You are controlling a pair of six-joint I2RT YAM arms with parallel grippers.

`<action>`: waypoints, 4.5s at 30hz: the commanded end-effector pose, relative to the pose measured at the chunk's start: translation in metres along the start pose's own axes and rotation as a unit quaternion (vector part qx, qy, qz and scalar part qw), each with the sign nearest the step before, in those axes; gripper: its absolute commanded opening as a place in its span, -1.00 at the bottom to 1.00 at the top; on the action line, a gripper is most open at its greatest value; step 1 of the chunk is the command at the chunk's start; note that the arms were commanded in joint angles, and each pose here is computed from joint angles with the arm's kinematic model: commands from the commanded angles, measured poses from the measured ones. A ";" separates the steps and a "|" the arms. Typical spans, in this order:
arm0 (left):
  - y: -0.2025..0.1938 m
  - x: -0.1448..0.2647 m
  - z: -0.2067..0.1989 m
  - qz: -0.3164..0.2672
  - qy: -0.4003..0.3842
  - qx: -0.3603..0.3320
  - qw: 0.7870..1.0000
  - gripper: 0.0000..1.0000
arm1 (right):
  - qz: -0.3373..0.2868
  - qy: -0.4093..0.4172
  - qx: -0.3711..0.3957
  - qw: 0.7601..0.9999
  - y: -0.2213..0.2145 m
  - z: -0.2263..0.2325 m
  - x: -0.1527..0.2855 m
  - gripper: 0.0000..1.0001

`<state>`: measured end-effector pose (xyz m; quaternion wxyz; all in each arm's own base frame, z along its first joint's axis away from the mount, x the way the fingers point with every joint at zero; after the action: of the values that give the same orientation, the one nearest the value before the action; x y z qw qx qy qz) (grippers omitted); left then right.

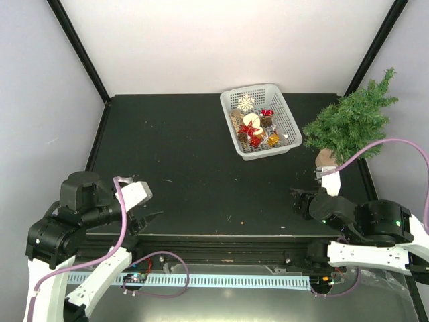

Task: Decorate the small christmas tree

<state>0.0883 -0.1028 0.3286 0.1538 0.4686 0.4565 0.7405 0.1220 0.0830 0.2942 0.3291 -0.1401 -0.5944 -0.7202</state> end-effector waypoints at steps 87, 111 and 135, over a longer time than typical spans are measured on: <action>-0.028 -0.127 0.068 0.099 -0.031 0.100 0.990 0.98 | -0.340 -0.500 -0.011 0.797 0.295 -0.094 0.048 0.60; -0.027 -0.139 0.055 0.115 -0.065 0.086 0.987 0.98 | -0.342 -0.503 -0.082 0.789 0.306 -0.151 0.000 0.62; -0.031 -0.142 0.053 0.119 -0.070 0.093 0.986 0.98 | -0.338 -0.510 -0.102 0.784 0.314 -0.169 -0.004 -0.60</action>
<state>0.1988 -0.1487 0.2294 0.0476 0.5842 0.4471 0.6757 0.3620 -0.0968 0.4794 -0.2915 -0.3158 -0.6149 -0.6611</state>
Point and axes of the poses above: each gripper's point midway between its finger pads, its own x axis back along the fingers, its own z axis along the line the jaws close on, y = z × x, the point moved 2 cm from there along x, back along the fingers, and after that the axes turned 1 degree about -x, right-handed, at the moved point
